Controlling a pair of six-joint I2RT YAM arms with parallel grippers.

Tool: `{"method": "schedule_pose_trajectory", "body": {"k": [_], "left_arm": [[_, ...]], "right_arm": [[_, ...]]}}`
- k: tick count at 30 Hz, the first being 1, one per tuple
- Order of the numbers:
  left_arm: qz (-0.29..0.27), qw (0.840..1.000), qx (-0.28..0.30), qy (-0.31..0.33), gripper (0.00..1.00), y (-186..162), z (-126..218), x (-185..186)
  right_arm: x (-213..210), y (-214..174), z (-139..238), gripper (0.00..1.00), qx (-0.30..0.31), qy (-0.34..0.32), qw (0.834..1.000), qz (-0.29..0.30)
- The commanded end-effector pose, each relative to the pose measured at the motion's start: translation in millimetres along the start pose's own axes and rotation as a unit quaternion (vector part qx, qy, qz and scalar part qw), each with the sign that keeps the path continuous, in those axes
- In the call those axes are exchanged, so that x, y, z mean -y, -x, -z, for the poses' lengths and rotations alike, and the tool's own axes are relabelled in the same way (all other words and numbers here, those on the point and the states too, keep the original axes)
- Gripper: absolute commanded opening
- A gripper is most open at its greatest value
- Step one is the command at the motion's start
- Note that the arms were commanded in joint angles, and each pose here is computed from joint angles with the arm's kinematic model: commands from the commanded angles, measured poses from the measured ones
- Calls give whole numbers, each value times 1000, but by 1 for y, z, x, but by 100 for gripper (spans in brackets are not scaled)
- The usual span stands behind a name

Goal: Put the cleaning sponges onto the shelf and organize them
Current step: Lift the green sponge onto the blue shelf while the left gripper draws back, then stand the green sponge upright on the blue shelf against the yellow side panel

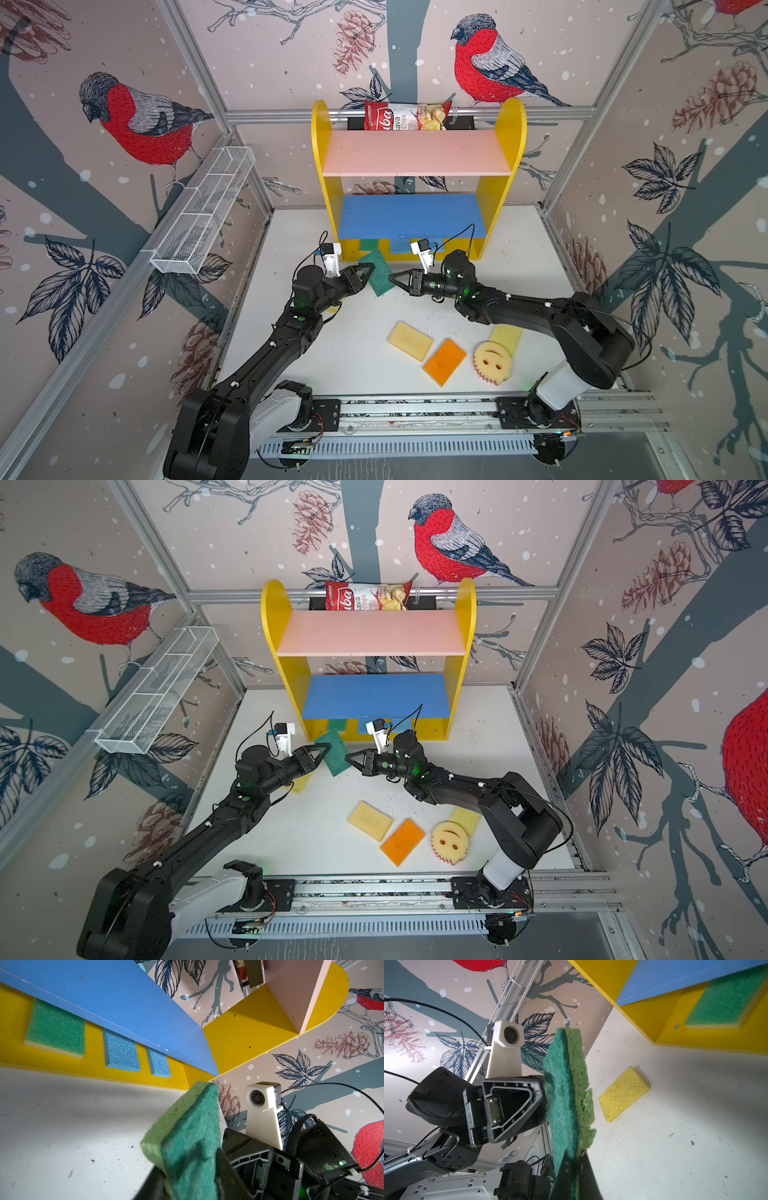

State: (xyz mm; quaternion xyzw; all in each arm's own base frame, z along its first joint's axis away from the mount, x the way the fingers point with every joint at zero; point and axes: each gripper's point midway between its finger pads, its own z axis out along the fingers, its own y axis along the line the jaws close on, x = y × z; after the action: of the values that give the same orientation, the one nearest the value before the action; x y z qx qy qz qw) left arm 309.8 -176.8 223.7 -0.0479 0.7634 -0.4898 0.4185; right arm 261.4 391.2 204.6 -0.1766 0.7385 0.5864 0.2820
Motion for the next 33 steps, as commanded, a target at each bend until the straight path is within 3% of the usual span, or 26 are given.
{"method": "schedule_pose_trajectory", "body": {"k": [1, 3, 4, 10, 17, 33], "left_arm": [[-26, 999, 21, 31, 73, 11, 7, -3], [-34, 997, 34, 55, 84, 17, 14, -6], [-40, 996, 42, 72, 98, 20, 19, -8], [-69, 981, 95, 152, 98, 32, 54, -20], [-82, 971, 121, 190, 98, 29, 80, -28], [-74, 964, 125, 222, 98, 16, 110, -33]], "right_arm": [[-7, 14, 0, 0, 20, -5, 1000, 18], [1, 23, -1, 0, 33, -40, 998, 25], [5, 30, -1, 0, 42, -61, 997, 29], [30, 77, -12, 0, 91, -183, 978, 46], [53, 114, -41, 0, 128, -232, 964, 9], [86, 146, -100, 4, 186, -215, 955, -83]]}}
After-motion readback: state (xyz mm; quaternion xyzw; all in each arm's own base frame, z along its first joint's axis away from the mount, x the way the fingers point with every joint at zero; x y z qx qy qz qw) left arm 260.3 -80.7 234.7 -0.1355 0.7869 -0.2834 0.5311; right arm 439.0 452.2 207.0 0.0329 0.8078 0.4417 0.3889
